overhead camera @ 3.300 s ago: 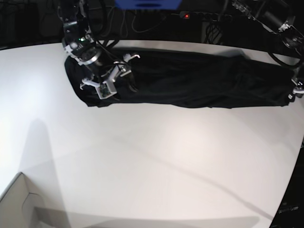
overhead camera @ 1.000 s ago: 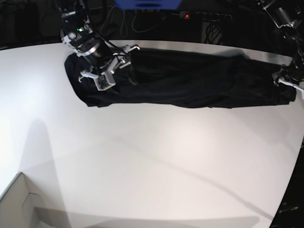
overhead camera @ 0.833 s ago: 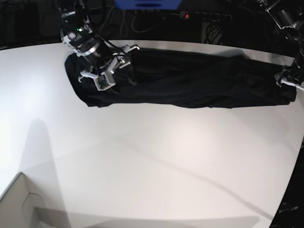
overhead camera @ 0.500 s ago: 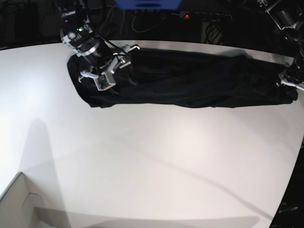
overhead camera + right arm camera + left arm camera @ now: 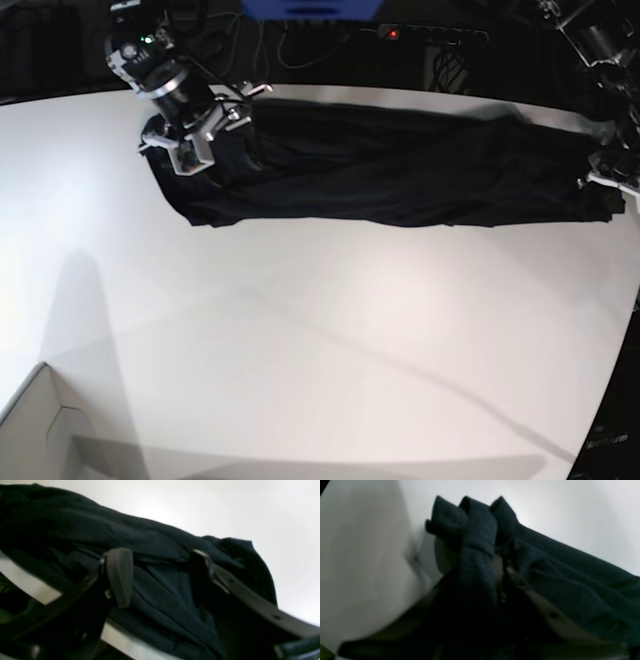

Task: Layout the t-shirt on the table in an organized manner, then fold the t-shirt properly
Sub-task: 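Lift the bundle end with the left gripper and fold it toward the right gripper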

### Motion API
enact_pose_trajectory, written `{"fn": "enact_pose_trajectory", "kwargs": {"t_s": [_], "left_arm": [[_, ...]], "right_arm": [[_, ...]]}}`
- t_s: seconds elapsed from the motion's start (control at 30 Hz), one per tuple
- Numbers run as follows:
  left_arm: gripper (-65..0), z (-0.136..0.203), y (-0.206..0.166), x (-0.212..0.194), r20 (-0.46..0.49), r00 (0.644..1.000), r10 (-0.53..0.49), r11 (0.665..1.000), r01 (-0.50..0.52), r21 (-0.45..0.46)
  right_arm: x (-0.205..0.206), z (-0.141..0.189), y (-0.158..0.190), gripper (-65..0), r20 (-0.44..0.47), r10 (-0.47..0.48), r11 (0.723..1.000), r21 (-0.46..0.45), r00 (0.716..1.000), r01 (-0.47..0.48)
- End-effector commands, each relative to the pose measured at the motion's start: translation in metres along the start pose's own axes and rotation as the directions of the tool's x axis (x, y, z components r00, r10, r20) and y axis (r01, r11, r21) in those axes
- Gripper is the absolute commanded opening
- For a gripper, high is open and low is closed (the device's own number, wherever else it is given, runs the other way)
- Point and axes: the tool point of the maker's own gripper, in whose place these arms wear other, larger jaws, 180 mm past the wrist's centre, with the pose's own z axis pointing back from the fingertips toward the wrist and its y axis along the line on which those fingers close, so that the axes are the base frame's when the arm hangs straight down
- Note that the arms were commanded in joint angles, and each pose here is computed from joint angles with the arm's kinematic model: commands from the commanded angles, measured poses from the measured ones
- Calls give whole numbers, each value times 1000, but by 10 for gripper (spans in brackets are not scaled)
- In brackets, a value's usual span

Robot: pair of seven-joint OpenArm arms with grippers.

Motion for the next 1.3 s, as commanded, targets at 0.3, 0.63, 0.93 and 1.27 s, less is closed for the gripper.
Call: {"fn": "enact_pose_trajectory", "kwargs": {"t_s": [0.3,0.63,0.93,1.27], "left_arm": [[-648,36,2,89,161,969,-185,981,173,86],[-648,69,-34,136,310,906,-289,957,271,101],[-648,62,-111,77,242,867,-436,897,441,39],[-648,74,-209,25,241,777,-582,794,607,-37]], "right_arm": [[4,8,-2,-288,26,-9,1000,-8,1000,9],[3,12,-17,-288,24,-10,999,-53,1000,11],[3,13,-21,-288,24,-10,998,-65,1000,12],[2,14,-21,-288,22,-11,998,-65,1000,12]]}}
